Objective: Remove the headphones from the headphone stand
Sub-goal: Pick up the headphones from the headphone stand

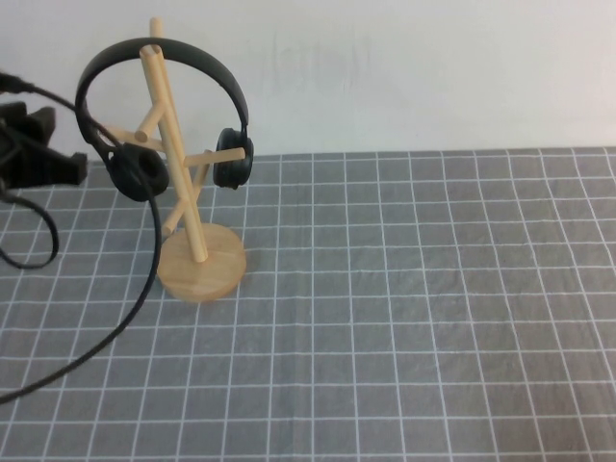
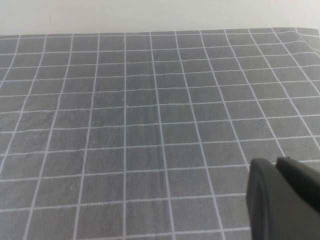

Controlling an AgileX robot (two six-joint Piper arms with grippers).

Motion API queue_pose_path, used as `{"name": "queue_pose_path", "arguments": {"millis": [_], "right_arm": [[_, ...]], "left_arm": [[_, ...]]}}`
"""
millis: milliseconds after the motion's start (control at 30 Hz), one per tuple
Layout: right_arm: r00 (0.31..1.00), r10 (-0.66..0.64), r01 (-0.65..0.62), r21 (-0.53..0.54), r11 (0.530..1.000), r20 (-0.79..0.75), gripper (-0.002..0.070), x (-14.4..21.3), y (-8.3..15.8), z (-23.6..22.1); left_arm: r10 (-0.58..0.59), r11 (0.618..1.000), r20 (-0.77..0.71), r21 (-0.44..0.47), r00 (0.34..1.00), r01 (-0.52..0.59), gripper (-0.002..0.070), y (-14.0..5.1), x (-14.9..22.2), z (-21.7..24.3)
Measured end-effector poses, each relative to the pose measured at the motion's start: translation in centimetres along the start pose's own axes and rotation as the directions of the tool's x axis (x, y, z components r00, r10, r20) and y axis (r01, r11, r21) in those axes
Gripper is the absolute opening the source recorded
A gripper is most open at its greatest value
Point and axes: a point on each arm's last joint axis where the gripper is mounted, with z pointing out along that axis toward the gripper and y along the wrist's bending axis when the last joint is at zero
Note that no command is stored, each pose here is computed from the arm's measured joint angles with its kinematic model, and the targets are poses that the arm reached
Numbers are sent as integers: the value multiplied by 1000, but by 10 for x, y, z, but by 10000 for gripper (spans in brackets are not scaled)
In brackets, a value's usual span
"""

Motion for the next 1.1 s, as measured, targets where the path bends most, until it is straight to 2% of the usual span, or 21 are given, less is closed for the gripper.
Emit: {"name": "queue_pose_path", "arguments": {"millis": [100, 167, 300, 500, 933, 1033, 1100], "right_arm": [[1000, 0, 0, 0, 1000, 0, -6, 0, 0, 0], [1000, 0, 0, 0, 1000, 0, -6, 0, 0, 0], [1000, 0, 0, 0, 1000, 0, -6, 0, 0, 0], [1000, 0, 0, 0, 1000, 0, -6, 0, 0, 0], [1000, 0, 0, 0, 1000, 0, -6, 0, 0, 0], [1000, 0, 0, 0, 1000, 0, -6, 0, 0, 0], [1000, 0, 0, 0, 1000, 0, -6, 0, 0, 0]], "left_arm": [[36, 999, -1, 3, 999, -36, 356, 2, -6, 13], [44, 999, -7, 5, 999, -44, 452, 2, -7, 21], [91, 996, -21, 16, 996, -91, 511, 2, -7, 38], [169, 985, -29, 39, 985, -168, 522, 1, -5, 63], [176, 982, 46, 63, 983, -178, 517, -3, -4, 90], [174, 982, 48, 69, 984, -177, 477, -4, -1, 93], [173, 982, 50, 71, 984, -177, 417, -4, -1, 95]]}}
